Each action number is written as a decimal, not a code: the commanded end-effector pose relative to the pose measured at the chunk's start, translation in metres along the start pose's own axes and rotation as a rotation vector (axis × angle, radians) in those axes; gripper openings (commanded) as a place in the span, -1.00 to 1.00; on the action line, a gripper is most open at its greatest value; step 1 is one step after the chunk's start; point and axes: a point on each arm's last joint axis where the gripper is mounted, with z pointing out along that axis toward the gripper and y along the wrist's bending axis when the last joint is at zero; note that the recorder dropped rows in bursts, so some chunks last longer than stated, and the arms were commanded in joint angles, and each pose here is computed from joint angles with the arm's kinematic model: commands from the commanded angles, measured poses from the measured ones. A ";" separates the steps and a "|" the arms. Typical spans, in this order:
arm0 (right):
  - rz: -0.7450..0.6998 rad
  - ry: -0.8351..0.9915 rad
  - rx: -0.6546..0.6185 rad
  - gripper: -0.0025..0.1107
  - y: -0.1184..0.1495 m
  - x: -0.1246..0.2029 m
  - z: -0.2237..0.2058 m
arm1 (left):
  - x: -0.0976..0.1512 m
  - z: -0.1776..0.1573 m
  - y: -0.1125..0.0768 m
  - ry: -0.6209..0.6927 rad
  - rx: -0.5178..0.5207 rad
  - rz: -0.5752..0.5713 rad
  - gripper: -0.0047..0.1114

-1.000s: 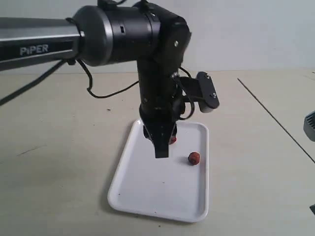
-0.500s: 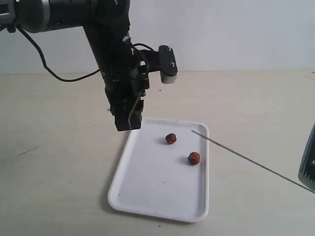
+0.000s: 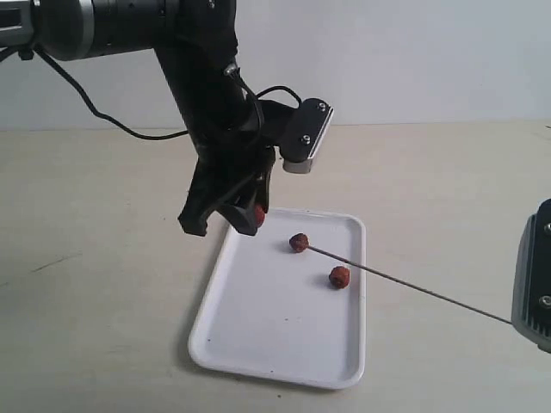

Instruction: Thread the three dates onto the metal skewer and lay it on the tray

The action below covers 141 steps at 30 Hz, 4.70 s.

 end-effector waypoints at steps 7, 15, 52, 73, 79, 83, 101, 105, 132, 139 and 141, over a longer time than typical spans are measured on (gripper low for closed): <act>-0.023 0.012 0.011 -0.96 -0.008 -0.007 0.010 | -0.013 -0.003 -0.004 -0.079 0.007 0.117 -0.33; -0.034 0.029 0.043 -0.96 -0.015 -0.010 0.015 | -0.016 -0.003 -0.005 -0.082 0.007 0.174 -0.33; -0.012 -0.010 0.098 -0.96 -0.033 -0.029 0.025 | -0.017 -0.003 -0.005 -0.096 0.004 0.272 -0.33; -0.018 0.033 0.059 -0.96 -0.033 -0.030 0.033 | -0.017 -0.003 -0.005 -0.096 0.003 0.284 -0.33; -0.033 0.000 0.061 -0.96 -0.033 -0.033 0.033 | -0.018 -0.003 -0.006 -0.102 0.003 0.282 -0.33; -0.027 -0.049 0.056 -0.96 -0.032 -0.038 0.033 | -0.018 -0.003 -0.006 -0.106 0.004 0.280 -0.33; 0.034 -0.189 -0.036 -0.96 -0.036 -0.066 0.041 | -0.021 0.005 -0.005 -0.146 0.022 0.294 -0.33; 0.039 -0.191 -0.042 -0.96 -0.040 -0.071 0.048 | -0.023 0.007 -0.005 -0.165 0.029 0.290 -0.33; 0.056 -0.282 -0.055 -0.96 -0.048 -0.089 0.043 | -0.024 0.007 -0.004 -0.182 0.023 0.268 -0.34; 0.058 -0.282 -0.055 -0.96 -0.048 -0.089 0.043 | -0.026 0.007 0.001 -0.201 -0.027 0.149 -0.34; 0.058 -0.283 -0.054 -0.96 -0.048 -0.089 0.043 | -0.028 0.007 0.002 -0.212 -0.040 0.144 -0.34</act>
